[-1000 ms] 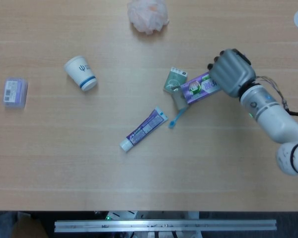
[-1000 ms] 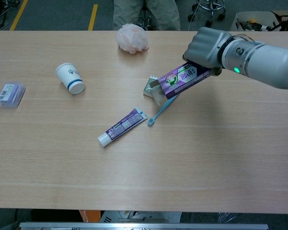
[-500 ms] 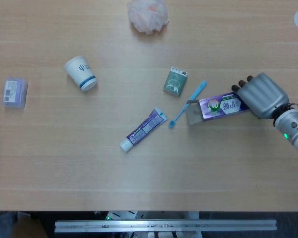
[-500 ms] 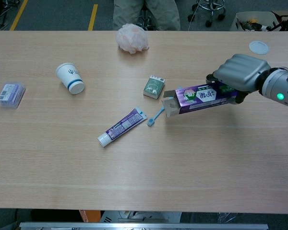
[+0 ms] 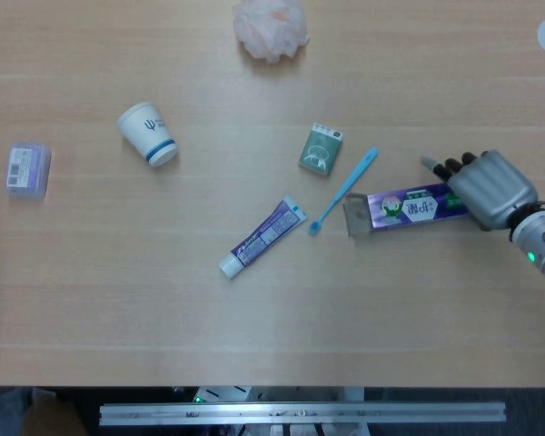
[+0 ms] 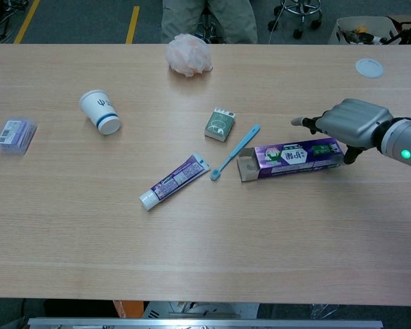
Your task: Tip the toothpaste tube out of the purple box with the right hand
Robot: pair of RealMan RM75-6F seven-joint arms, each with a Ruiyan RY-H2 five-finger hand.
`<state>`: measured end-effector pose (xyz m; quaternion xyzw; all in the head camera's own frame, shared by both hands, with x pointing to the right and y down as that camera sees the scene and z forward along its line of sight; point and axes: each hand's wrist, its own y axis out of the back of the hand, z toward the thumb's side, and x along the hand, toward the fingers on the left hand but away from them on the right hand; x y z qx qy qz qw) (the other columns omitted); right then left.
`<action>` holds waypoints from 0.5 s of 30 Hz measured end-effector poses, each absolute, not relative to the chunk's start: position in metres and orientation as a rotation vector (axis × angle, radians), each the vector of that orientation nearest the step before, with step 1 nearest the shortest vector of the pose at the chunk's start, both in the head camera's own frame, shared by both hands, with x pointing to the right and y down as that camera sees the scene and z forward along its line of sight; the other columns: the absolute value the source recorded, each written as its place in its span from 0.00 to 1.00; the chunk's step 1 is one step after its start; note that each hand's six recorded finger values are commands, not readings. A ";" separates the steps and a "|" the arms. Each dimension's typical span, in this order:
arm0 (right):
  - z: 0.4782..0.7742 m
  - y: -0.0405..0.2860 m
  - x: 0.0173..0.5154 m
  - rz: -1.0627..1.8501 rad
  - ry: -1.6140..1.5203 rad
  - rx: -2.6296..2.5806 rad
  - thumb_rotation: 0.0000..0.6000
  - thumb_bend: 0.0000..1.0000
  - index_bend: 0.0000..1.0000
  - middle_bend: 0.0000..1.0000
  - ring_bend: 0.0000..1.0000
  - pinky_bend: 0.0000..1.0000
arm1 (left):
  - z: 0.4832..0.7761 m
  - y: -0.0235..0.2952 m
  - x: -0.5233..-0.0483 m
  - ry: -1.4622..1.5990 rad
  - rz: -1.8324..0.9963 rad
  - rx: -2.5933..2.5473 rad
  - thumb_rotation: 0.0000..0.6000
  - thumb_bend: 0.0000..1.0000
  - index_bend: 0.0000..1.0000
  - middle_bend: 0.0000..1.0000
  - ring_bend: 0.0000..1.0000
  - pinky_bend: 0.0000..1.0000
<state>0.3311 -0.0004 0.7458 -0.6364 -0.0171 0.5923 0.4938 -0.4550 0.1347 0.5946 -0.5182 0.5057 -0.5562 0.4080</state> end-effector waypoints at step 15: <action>0.677 -0.009 0.375 1.441 -0.409 -1.435 1.00 0.31 0.08 0.28 0.24 0.44 | 0.589 0.127 -0.455 1.295 -1.345 -1.272 1.00 0.33 0.23 0.20 0.18 0.19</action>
